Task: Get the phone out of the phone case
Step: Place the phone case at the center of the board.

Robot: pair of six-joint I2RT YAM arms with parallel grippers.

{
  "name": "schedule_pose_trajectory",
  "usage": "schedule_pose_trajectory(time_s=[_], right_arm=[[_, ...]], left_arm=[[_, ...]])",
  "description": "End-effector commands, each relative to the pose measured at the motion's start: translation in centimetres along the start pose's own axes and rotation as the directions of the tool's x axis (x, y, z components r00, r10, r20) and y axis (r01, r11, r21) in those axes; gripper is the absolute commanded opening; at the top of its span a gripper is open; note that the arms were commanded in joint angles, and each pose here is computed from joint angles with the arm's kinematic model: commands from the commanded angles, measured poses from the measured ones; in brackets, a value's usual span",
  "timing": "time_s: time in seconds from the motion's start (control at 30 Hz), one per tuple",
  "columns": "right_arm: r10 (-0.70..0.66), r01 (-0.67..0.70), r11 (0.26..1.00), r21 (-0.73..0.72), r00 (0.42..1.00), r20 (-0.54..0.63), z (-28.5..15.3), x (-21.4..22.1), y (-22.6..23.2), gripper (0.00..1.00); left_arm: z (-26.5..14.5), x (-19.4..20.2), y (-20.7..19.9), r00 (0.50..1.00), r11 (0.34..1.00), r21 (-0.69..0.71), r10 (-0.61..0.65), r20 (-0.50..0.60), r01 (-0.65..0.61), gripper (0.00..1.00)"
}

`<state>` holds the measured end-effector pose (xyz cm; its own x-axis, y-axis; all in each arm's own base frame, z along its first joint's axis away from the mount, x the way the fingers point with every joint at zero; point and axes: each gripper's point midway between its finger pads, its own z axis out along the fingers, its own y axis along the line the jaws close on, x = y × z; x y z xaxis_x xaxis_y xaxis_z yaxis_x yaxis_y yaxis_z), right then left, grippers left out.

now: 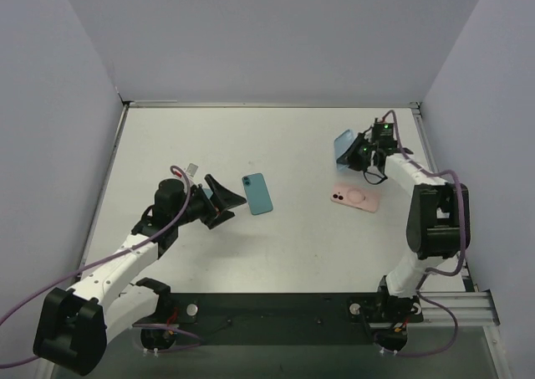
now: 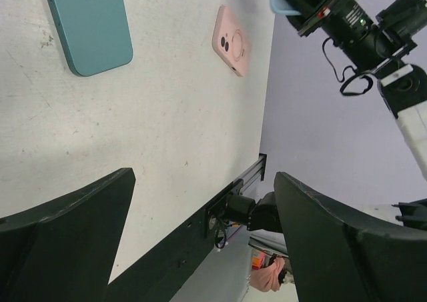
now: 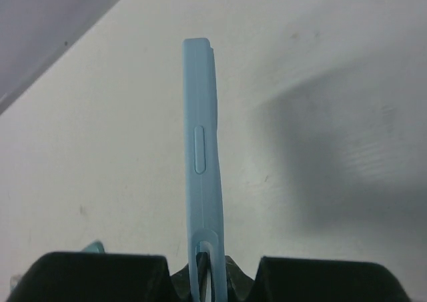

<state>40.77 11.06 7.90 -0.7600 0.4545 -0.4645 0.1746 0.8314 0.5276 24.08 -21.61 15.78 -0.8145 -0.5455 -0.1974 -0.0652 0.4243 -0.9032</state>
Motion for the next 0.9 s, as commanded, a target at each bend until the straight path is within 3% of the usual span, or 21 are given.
schedule_pose_trajectory(time_s=[0.0,0.1,0.2,0.23,0.3,0.33,0.47,0.6,0.87], right_arm=[[0.136,-0.136,0.991,-0.022,0.990,0.027,-0.1,-5.4,-2.8,0.00],[0.233,-0.234,0.972,0.007,0.970,0.062,0.5,-8.2,-6.1,0.00],[0.291,-0.297,0.953,0.053,0.952,0.097,0.7,-9.6,-9.0,0.45],[0.292,-0.305,0.948,0.095,0.948,0.129,0.6,-10.2,-10.2,0.72],[0.291,-0.313,0.935,0.169,0.946,0.145,-0.6,-9.9,-11.5,0.85],[0.271,-0.307,0.927,0.216,0.946,0.179,-1.3,-10.1,-12.2,0.97],[0.217,-0.292,0.905,0.309,0.942,0.257,-5.0,-9.8,-12.9,1.00],[0.159,-0.232,0.909,0.348,0.961,0.226,-6.2,-6.9,-12.5,1.00],[0.144,-0.153,0.937,0.315,0.988,0.051,-2.2,-2.0,-12.4,1.00]], left_arm=[[-0.7,-0.6,-1.9,0.998,0.998,0.032,0.059,0.025,-0.060,0.97],[-0.7,-0.7,-2.3,0.998,0.997,0.037,0.064,0.028,-0.065,0.97],[-0.6,-0.8,-2.4,0.997,0.997,0.041,0.066,0.028,-0.067,0.97],[-0.6,-0.9,-2.5,0.997,0.997,0.041,0.066,0.027,-0.067,0.97],[-0.5,-0.9,-2.6,0.997,0.997,0.043,0.070,0.024,-0.071,0.97],[-0.5,-1.0,-2.8,0.997,0.996,0.046,0.073,0.024,-0.074,0.97],[-0.2,-1.0,-2.5,0.997,0.997,0.024,0.074,0.015,-0.075,0.97],[-0.1,-0.9,-2.1,0.997,0.997,0.015,0.074,0.006,-0.075,0.97],[-0.1,-0.7,-2.2,0.997,0.997,0.020,0.079,-0.003,-0.079,0.97]])
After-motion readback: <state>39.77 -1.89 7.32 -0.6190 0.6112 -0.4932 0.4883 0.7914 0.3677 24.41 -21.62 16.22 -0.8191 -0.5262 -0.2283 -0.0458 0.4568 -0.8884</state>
